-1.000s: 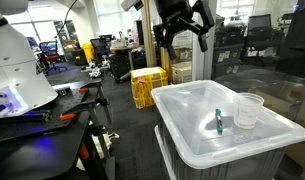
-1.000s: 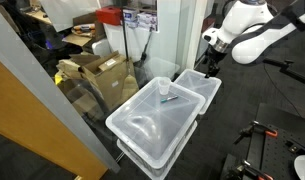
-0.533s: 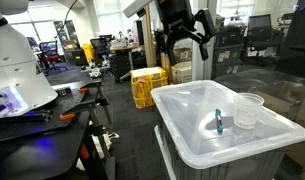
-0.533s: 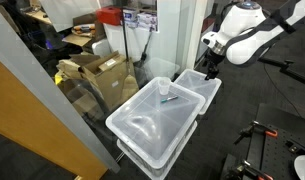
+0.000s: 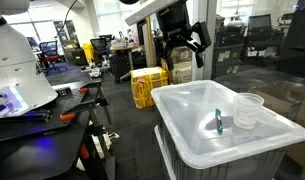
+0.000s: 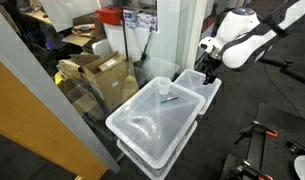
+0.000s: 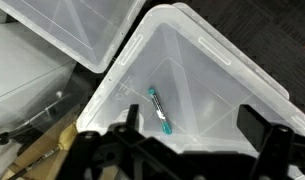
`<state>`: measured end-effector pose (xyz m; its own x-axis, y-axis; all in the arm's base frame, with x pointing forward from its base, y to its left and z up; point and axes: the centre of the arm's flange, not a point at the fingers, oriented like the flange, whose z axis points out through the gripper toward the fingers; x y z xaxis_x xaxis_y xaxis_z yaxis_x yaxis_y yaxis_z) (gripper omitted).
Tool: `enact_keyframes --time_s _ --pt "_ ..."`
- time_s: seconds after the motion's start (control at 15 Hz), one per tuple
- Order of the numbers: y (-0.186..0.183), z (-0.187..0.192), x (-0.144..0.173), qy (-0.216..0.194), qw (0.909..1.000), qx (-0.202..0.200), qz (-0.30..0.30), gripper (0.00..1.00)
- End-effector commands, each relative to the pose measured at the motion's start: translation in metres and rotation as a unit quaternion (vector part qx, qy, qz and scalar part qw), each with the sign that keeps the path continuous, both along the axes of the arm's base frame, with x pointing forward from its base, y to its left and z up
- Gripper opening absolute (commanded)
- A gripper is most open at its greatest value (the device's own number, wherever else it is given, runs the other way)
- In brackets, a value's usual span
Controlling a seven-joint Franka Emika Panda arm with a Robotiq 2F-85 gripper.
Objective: Move the marker to the left side of the storage box
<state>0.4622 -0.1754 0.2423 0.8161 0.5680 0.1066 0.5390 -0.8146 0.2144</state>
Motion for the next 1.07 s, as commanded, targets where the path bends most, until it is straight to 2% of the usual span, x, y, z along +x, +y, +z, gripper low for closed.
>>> enact_keyframes --time_s 0.0,0.53,1.0 --pt "-0.006 -0.022 0.012 -0.006 0.9998 0.011 0.018 1.00" --pt "-0.009 -0.064 0.028 -0.003 0.9984 0.010 0.055 1.00" --pt "-0.017 -0.095 0.044 -0.035 0.9963 0.001 0.079 1.00"
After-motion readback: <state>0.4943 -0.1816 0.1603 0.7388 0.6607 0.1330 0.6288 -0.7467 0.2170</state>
